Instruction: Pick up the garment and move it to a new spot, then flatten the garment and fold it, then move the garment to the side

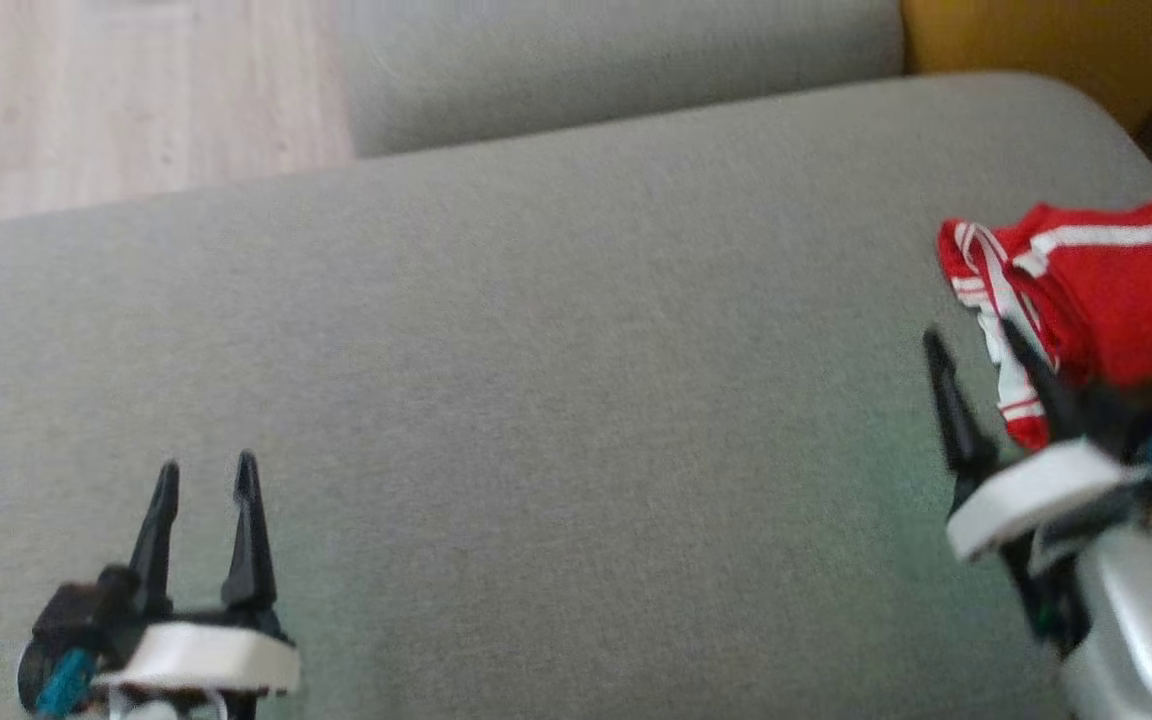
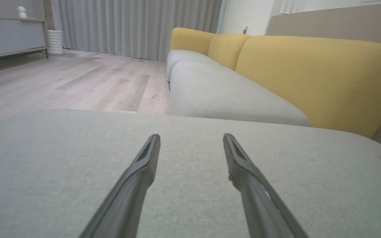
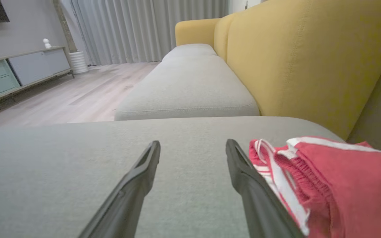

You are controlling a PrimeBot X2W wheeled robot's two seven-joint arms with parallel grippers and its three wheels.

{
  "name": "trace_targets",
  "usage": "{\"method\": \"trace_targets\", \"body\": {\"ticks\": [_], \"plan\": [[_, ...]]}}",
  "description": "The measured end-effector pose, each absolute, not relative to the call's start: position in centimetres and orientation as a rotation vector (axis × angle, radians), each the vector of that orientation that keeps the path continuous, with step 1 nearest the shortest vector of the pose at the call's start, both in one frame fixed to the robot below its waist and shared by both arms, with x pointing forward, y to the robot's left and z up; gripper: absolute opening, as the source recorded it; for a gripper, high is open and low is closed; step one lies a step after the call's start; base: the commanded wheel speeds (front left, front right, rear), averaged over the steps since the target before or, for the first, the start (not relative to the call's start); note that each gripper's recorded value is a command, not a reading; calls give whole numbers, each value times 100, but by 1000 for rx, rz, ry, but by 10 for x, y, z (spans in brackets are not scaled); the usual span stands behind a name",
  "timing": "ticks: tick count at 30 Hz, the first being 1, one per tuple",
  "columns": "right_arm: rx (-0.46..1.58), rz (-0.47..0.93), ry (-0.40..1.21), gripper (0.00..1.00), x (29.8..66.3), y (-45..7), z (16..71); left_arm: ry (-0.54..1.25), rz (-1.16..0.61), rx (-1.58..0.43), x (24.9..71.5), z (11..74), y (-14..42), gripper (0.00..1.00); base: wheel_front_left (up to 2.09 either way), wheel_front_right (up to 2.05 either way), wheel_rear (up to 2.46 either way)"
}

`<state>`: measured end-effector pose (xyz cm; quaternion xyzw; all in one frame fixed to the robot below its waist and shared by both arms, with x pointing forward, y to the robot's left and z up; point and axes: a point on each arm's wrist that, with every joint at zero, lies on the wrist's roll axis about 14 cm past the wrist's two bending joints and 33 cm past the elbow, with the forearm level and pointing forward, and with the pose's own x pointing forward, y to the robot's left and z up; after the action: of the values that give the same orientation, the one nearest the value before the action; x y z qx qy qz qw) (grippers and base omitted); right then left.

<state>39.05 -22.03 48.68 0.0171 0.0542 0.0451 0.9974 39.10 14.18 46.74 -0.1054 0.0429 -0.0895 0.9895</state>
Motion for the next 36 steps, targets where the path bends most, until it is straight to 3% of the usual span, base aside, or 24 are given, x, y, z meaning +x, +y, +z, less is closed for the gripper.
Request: {"method": "trace_targets", "body": {"ticks": [9, 36], "plan": [[68, 150, 82, 100, 359, -173, 484, 77, -78, -210, 352, 468, 178, 100, 0, 0, 0], [67, 99, 71, 100, 359, -183, 495, 106, -105, -229, 345, 458, 169, 100, 0, 0, 0]]}}
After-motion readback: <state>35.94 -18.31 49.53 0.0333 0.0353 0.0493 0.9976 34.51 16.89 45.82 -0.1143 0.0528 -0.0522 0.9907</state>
